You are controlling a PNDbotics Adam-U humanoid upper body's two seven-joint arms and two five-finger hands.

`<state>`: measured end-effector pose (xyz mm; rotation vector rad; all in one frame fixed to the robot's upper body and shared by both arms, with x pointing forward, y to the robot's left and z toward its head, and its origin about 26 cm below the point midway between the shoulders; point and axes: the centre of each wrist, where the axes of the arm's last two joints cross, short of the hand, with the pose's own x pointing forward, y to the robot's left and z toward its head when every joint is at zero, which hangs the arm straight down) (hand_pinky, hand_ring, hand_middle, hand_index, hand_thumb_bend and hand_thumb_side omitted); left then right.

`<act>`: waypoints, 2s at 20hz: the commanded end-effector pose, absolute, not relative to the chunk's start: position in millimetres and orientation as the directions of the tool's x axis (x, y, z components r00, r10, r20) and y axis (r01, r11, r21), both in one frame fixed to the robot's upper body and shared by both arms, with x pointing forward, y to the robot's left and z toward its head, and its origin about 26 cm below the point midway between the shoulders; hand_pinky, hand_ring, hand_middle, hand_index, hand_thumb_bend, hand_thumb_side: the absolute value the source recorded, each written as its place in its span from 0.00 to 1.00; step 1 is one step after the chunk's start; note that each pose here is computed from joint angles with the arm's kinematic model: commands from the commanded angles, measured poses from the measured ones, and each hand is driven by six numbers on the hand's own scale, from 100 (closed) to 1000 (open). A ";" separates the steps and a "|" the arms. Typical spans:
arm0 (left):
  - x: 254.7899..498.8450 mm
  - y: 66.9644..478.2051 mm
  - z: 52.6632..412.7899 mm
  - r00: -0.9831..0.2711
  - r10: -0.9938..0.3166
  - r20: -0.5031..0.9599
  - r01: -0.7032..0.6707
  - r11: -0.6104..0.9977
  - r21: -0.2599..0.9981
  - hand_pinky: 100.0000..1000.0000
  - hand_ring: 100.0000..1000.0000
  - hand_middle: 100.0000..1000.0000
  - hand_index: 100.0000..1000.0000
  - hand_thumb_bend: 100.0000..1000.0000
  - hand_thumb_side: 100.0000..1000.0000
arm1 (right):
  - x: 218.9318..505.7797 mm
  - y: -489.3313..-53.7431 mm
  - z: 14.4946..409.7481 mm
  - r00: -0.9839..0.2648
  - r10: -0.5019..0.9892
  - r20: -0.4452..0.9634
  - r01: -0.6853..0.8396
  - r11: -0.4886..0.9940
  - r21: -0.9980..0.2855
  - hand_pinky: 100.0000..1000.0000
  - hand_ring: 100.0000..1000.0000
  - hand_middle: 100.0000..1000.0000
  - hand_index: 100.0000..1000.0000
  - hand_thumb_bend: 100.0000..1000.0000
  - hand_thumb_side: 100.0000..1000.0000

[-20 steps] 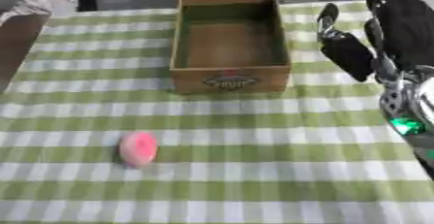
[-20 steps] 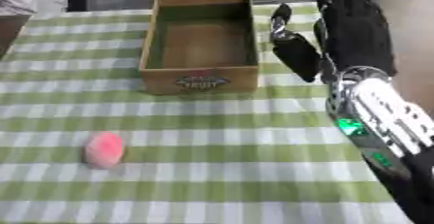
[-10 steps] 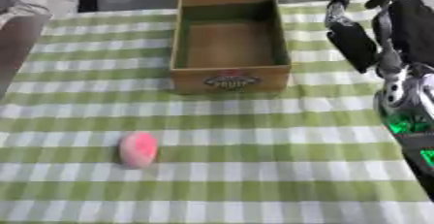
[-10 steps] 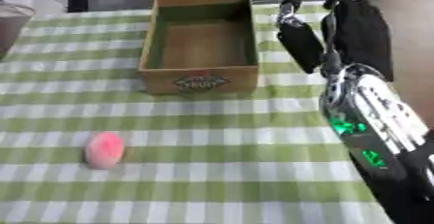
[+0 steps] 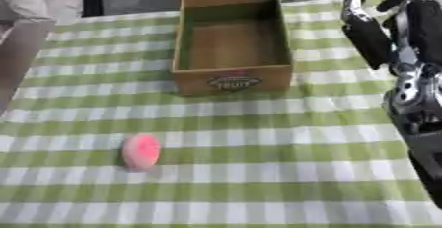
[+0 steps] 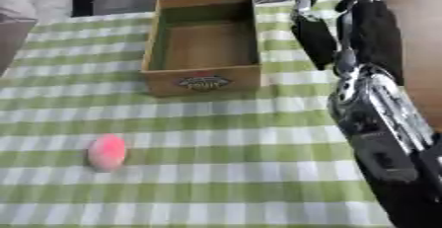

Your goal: Pick up objects on the table and place them in the box.

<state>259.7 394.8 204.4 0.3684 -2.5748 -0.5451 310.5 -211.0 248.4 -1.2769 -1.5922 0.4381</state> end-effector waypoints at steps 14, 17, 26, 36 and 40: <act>309.3 408.7 222.5 -0.815 -0.526 0.243 0.042 0.366 0.930 0.58 0.63 0.62 0.86 0.24 0.95 | 307.5 -215.8 248.1 -0.157 0.801 0.577 0.569 0.551 -0.611 0.81 0.61 0.63 0.89 0.00 0.96; 319.7 417.1 237.0 -0.812 -0.557 0.174 0.041 0.243 0.969 0.58 0.63 0.62 0.84 0.24 0.98 | 307.5 -214.8 247.0 -0.192 0.779 0.597 0.571 0.584 -0.578 0.81 0.61 0.63 0.89 0.00 0.96; 332.3 423.2 255.2 -0.823 -0.568 0.001 -0.038 0.058 0.998 0.59 0.64 0.62 0.84 0.30 1.00 | 307.1 -211.5 242.7 -0.275 0.702 0.657 0.571 0.669 -0.476 0.81 0.61 0.63 0.89 0.00 0.96; 355.0 377.8 243.2 -0.862 -0.503 -0.058 -0.085 0.031 0.996 0.57 0.63 0.60 0.86 0.30 1.00 | 305.8 -208.8 235.5 -0.333 0.614 0.716 0.563 0.738 -0.371 0.81 0.61 0.62 0.88 0.00 0.96; 362.6 355.3 244.8 -0.885 -0.453 -0.108 -0.118 -0.007 0.993 0.58 0.64 0.61 0.87 0.26 1.00 | 305.1 -207.8 232.7 -0.350 0.581 0.734 0.559 0.759 -0.334 0.81 0.61 0.62 0.88 0.00 0.96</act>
